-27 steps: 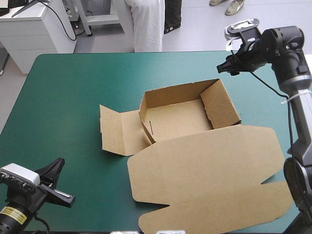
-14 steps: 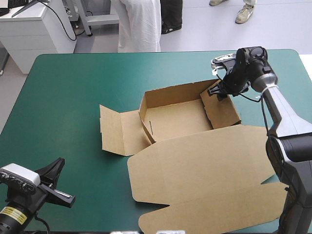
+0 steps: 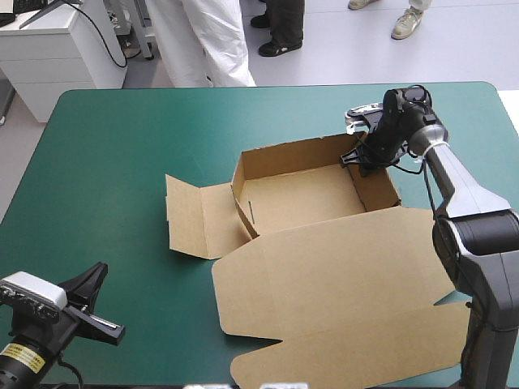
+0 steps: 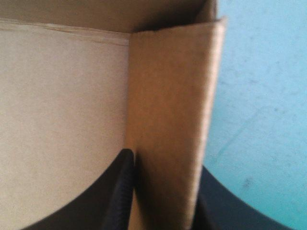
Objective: Fold the box
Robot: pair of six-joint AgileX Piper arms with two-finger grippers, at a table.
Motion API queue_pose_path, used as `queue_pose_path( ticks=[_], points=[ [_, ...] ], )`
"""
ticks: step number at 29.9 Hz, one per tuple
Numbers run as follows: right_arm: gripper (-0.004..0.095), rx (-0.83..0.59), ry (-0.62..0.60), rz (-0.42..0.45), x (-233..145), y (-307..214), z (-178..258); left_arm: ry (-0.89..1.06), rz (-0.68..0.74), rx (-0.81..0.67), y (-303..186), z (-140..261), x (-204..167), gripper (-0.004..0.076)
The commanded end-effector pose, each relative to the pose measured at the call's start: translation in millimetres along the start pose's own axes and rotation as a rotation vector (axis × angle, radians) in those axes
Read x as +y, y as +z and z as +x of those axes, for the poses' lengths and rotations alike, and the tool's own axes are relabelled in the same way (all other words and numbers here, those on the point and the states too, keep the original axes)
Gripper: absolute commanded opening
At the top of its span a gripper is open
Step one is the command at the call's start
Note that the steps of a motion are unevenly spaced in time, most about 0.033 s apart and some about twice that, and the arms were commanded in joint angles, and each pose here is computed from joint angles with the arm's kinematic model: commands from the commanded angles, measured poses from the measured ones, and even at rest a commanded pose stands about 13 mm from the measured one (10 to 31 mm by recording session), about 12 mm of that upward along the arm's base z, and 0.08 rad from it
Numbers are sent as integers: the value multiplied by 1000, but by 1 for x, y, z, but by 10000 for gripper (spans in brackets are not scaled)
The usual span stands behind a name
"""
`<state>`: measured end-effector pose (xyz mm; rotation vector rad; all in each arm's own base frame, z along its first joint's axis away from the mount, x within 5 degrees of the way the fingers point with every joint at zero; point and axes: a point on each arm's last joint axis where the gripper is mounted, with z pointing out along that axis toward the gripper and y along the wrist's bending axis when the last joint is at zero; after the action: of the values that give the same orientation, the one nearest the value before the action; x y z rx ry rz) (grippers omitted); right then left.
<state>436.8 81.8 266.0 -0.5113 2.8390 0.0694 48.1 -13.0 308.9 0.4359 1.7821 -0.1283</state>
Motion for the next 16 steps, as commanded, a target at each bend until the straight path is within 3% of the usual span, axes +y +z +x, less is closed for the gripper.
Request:
queue_pose_path(
  ticks=[1,3,8,16],
  points=[
    [108,-67,9,21,0,-33,0,-6,-8,-88,-3,-14,2,-10],
    [-24,-66,14,24,-1,-33,1,-6,-8,-88,-3,-14,2,-10],
    [-23,-75,22,35,-1,-37,1,-6,-8,-88,-3,-14,2,-10],
    [-23,-198,7,89,-1,-89,4,8,-9,-88,-3,-14,2,-3]
  ],
)
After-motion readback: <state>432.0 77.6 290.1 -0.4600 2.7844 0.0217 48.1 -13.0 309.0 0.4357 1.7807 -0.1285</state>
